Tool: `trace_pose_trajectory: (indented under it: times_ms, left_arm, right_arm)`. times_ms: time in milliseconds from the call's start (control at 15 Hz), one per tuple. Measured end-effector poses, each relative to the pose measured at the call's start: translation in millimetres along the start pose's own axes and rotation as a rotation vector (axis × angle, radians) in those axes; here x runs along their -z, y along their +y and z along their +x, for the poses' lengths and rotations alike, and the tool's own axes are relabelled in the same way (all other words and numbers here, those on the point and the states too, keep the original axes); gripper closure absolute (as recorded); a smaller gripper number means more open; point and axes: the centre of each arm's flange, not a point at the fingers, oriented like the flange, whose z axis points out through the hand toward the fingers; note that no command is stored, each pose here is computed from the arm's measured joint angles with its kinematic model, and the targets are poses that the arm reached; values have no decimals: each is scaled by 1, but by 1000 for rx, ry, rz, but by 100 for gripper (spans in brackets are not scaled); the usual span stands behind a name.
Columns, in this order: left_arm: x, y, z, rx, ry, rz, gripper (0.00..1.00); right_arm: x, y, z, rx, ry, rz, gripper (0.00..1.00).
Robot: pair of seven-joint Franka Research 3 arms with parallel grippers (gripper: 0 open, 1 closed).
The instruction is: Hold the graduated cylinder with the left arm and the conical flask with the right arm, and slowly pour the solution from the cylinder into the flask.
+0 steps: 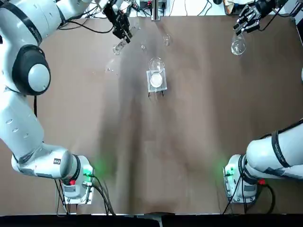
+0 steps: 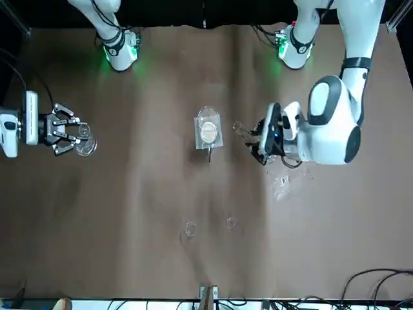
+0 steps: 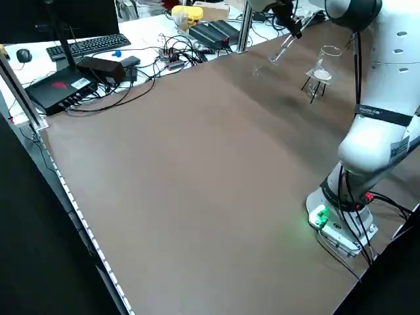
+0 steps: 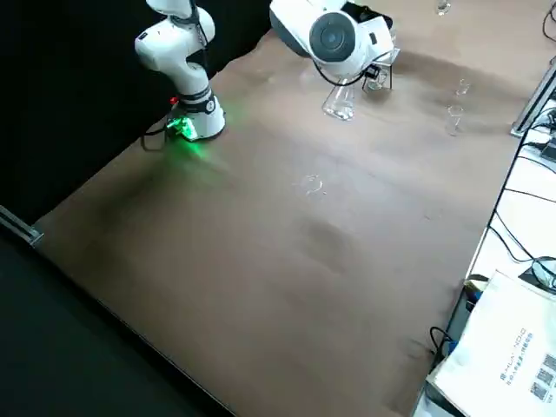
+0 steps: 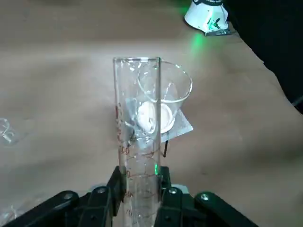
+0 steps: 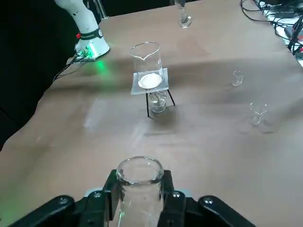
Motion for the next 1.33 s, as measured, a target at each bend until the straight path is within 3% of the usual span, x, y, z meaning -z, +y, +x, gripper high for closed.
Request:
trace_pose_trajectory:
  times_ms: [867, 1333]
  left_arm:
    - [-68, 10, 75, -56, -247, 2, 66]
    - [-87, 17, 91, -41, -382, 8, 66]
  right_arm:
    - [-22, 4, 52, -85, -123, -25, 61]
    - [-90, 11, 126, -149, -215, -13, 61]
